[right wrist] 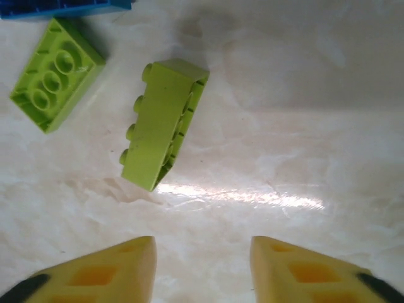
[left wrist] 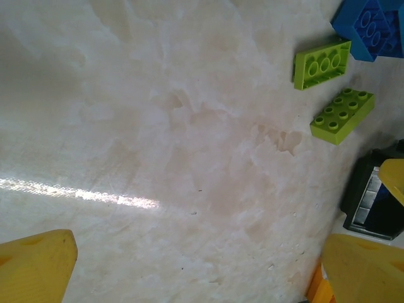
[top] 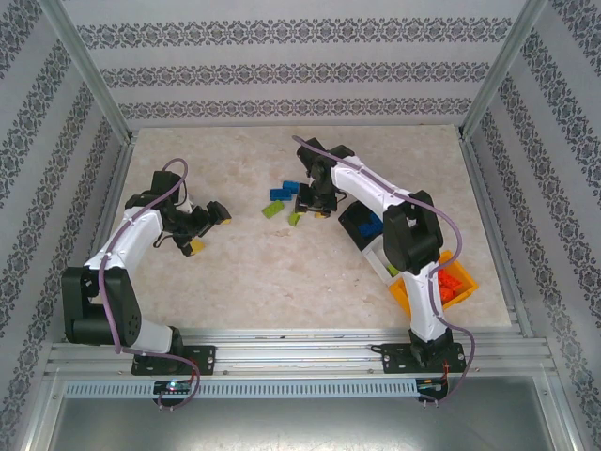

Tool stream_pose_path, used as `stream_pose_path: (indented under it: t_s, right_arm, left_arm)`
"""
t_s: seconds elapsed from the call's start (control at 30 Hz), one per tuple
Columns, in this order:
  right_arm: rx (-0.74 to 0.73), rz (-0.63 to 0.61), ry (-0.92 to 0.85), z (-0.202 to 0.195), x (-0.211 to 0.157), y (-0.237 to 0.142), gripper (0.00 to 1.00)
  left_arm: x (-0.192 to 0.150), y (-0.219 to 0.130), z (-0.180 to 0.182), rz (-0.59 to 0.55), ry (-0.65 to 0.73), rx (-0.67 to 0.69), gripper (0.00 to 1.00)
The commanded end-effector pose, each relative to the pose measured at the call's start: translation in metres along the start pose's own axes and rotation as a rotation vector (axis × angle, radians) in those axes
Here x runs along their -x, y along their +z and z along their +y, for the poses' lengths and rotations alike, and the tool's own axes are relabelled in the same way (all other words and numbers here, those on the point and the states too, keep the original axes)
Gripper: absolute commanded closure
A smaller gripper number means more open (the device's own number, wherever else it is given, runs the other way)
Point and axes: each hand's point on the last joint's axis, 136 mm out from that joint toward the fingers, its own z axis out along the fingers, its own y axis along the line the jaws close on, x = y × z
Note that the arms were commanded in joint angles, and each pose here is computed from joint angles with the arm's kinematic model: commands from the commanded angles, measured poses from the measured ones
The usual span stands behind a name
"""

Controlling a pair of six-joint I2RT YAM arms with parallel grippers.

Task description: Sort the legos into containers by color

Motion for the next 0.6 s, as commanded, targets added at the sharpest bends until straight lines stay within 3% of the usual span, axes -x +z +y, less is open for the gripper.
stream_pose_path:
  t_s: [0.0,0.13,0.3,0.5,0.57]
  right_arm:
    - [0.035,0.009,-0.008,0.009,0.001,0.004,0.35]
    - [0.011,0.015,-0.009,0.018,0.011,0.017,0.22]
    - [-0.033,0.028,0.014,0.019,0.027,0.039,0.22]
    - [-0.108,0.046,0.021,0.01,0.038,0.056,0.37]
    - [-0.118,0.035,0.015,0.009,0.04,0.053,0.53]
  left_arm:
    - [0.005,-0.006,-0.004,-0.028,-0.012,-0.033,0.0]
    - [0.006,-0.008,-0.007,-0.033,-0.008,-0.035,0.0]
    - [0.002,-0.013,-0.005,-0.03,-0.004,-0.018,0.0]
    - [-0.006,-0.017,0.002,-0.027,-0.003,0.004,0.0]
    - [-0.009,-0.018,0.004,-0.028,-0.003,0.006,0.0]
